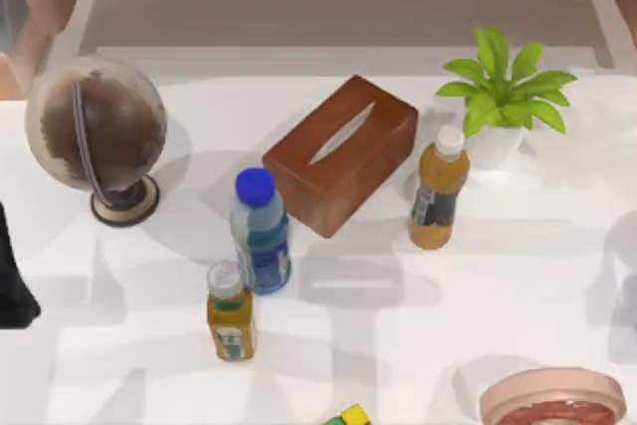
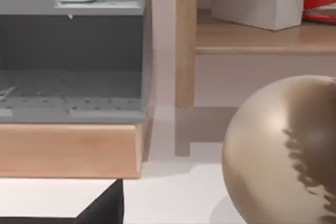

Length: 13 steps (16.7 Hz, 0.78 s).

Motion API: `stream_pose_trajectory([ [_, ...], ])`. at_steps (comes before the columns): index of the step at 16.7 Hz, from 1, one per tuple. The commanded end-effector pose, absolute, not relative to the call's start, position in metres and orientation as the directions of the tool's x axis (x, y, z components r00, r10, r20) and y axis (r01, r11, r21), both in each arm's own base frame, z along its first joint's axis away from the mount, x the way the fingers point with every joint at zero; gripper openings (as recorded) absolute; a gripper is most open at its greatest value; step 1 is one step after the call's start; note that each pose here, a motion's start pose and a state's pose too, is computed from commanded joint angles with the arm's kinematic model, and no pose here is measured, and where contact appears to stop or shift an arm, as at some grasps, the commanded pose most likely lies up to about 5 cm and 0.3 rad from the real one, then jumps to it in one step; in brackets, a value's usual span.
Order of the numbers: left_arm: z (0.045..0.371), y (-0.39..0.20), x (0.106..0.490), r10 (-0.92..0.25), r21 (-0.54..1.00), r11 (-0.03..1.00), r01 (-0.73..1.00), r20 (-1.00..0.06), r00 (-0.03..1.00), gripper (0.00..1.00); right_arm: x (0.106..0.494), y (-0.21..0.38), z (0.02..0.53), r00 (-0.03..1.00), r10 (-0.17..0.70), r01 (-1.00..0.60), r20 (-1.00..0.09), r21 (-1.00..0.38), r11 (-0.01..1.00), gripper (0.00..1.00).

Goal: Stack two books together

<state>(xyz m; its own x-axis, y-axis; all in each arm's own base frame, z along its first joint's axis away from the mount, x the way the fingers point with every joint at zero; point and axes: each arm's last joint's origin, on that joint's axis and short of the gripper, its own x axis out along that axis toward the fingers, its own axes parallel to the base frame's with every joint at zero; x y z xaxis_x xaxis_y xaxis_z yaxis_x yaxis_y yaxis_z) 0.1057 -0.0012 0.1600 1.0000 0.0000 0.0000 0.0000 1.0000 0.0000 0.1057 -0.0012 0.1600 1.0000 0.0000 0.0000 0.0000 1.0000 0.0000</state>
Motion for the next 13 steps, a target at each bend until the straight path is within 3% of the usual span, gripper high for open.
stream_pose_trajectory([
  [5, 0.176, 0.0, 0.107, -0.002, -0.001, 1.0, 0.002, 0.018, 1.0, 1.0, 0.106, -0.001, 0.16, 1.0, 0.0, 0.0, 0.0, 0.0, 1.0, 1.0],
  [9, 0.226, 0.004, 0.12, -0.007, -0.002, 1.0, 0.007, 0.047, 0.999, 1.0, 0.106, -0.001, 0.16, 1.0, 0.0, 0.0, 0.0, 0.0, 1.0, 1.0],
  [13, 0.282, 0.015, 0.169, -0.011, -0.005, 1.0, 0.011, 0.04, 0.999, 1.0, 0.106, -0.001, 0.16, 1.0, 0.0, 0.0, 0.0, 0.0, 1.0, 1.0],
])
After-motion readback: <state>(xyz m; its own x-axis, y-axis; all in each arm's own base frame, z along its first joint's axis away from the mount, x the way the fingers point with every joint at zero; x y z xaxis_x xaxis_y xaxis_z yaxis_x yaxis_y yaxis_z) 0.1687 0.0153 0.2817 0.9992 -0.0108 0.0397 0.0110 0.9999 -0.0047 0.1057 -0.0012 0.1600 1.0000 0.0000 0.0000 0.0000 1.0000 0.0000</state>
